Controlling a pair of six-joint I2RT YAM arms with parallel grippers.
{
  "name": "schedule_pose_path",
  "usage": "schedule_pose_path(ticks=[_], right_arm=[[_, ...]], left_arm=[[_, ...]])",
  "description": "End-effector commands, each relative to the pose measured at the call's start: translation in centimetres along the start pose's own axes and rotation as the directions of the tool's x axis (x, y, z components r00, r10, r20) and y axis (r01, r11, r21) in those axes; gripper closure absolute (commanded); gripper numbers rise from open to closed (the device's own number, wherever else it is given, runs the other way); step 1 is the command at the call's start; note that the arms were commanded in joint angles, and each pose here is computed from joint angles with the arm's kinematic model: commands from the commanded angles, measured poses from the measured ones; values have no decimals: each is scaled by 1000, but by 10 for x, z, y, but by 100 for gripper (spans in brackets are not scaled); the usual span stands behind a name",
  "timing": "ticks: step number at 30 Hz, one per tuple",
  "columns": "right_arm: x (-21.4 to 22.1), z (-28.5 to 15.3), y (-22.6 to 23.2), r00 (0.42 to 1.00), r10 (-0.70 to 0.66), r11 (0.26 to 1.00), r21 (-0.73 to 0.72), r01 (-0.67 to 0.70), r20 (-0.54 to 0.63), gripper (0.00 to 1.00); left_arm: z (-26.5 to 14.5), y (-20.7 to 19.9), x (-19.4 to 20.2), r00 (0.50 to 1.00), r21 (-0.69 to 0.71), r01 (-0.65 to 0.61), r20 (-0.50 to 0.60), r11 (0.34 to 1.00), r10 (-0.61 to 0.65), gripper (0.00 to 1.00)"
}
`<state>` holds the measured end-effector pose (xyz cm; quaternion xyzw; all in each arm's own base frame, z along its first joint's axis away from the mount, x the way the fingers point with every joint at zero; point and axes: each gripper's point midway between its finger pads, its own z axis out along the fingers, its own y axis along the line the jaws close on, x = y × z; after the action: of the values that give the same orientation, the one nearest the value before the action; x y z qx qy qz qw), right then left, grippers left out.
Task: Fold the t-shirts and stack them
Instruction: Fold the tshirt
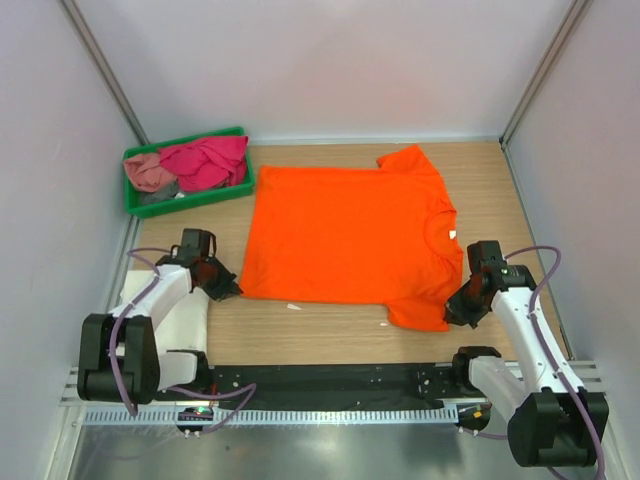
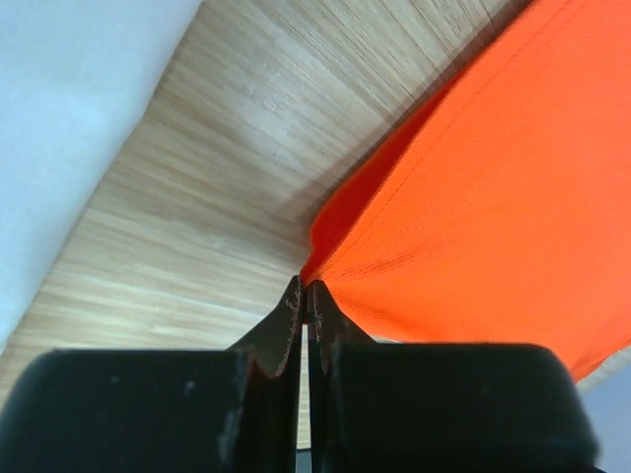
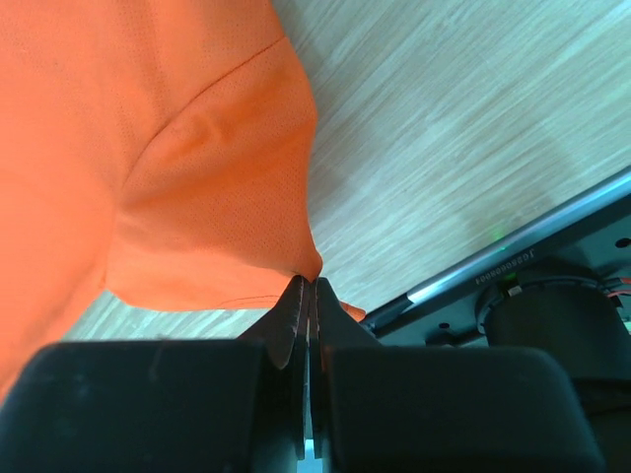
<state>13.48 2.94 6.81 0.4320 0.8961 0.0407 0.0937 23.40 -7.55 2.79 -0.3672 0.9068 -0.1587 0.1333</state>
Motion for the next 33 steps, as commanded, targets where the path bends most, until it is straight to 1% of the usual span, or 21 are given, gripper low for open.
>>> schedule_pose_path(ticks=[1,4,8,9,10,12,13,17,20,23,28,33], right_arm=[[-2,-14,0,999,-44,999,-2,44,10,99],[-12,-21,11,997,-64,997,-29,65,35,99],[-38,-36,42,993,-80,993,-82,88,88,99],[-43,-35,46,992,-92,993,-71,98,82,99],[-51,-42,56,990,-96,991,-89,105,100,99],[-60,-40,67,989,-105,989,-91,114,105,99],[-67,-44,74,987,-109,987,-104,121,122,99],[-94,-44,98,980,-120,982,-128,140,159,99],[-110,-36,110,979,-126,982,-121,147,162,99],[-121,-29,120,983,-123,980,-139,142,137,99],[-136,-20,135,983,-130,977,-152,149,127,99],[-143,-5,140,983,-142,979,-130,157,113,99]], left_arm=[[-12,7,1,1000,-20,-6,20,1000,7,100],[-23,2,-4,998,-12,-43,39,999,43,100],[-30,-11,-13,994,11,-105,42,994,104,100],[-34,-21,-20,992,31,-118,59,993,116,100],[-34,-26,-24,989,40,-138,66,990,135,100],[-32,-33,-32,986,35,-158,60,987,156,100],[-36,-45,-42,981,49,-180,82,982,175,100],[-35,-70,-60,974,70,-213,90,975,206,100],[-29,-87,-72,972,78,-225,82,971,218,100],[-22,-100,-81,973,82,-226,70,971,221,100],[-7,-109,-89,974,71,-224,44,972,221,100],[6,-120,-98,973,64,-229,18,971,228,100]])
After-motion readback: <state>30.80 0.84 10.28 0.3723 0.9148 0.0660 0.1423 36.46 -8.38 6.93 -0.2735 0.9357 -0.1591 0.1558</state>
